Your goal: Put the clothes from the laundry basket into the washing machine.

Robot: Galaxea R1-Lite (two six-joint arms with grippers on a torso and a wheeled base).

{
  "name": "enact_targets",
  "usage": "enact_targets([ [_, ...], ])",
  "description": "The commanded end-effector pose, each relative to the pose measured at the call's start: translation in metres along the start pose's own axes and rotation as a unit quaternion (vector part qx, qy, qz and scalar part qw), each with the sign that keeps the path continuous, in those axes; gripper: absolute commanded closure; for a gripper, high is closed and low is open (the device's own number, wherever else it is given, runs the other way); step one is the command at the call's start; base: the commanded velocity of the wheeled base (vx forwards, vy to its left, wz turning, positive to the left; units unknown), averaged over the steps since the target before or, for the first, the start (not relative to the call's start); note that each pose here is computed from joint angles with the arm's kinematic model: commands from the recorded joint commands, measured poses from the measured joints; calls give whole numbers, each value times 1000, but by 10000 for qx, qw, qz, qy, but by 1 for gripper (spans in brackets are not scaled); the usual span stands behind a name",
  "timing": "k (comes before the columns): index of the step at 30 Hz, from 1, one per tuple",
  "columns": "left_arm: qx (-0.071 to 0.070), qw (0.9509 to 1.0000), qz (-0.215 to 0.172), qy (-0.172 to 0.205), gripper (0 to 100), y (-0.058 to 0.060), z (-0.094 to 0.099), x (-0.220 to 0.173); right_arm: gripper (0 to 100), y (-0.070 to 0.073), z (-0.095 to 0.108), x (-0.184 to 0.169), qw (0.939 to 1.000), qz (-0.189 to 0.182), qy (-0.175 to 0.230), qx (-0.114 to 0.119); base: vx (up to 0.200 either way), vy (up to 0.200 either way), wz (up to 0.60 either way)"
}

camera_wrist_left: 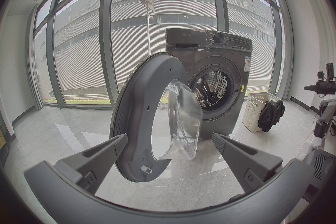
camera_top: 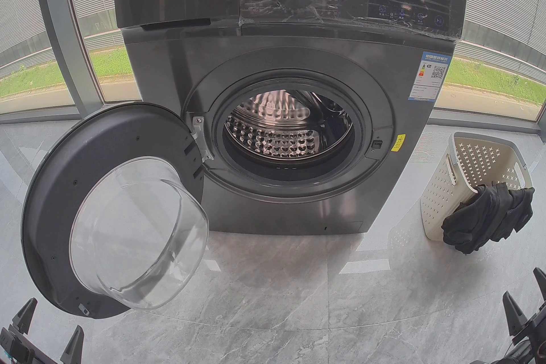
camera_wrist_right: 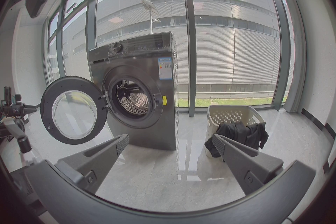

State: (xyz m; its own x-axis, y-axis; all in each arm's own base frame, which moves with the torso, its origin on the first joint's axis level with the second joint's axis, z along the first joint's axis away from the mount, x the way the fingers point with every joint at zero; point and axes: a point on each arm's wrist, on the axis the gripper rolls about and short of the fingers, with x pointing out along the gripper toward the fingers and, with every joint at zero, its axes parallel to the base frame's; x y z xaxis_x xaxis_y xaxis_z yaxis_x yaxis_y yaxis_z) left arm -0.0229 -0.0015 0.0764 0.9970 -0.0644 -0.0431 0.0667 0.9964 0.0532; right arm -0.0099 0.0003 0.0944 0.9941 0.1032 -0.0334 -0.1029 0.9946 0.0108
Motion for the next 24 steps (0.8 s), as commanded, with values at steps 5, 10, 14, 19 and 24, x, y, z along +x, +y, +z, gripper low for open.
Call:
enact_targets([
  [5,-5,10000,8,-1,0,0,-5,0,0,0,-20,-12,9974,-706,-144,28,0,0,0],
  [10,-12,10000,8,-1,0,0,-5,0,0,0,-19,-12,9980,-615,-164,-20,0,0,0],
  [14,-12,10000,8,-1,0,0,-5,0,0,0,-19,-12,9979,-615,-194,-21,0,-150,0],
  [19,-35,10000,16,0,0,0,-5,0,0,0,-19,-12,9979,-615,-195,-14,0,-200,0],
  [24,-28,10000,16,0,0,0,-5,0,0,0,-19,-12,9978,-629,-190,33,0,-200,0],
])
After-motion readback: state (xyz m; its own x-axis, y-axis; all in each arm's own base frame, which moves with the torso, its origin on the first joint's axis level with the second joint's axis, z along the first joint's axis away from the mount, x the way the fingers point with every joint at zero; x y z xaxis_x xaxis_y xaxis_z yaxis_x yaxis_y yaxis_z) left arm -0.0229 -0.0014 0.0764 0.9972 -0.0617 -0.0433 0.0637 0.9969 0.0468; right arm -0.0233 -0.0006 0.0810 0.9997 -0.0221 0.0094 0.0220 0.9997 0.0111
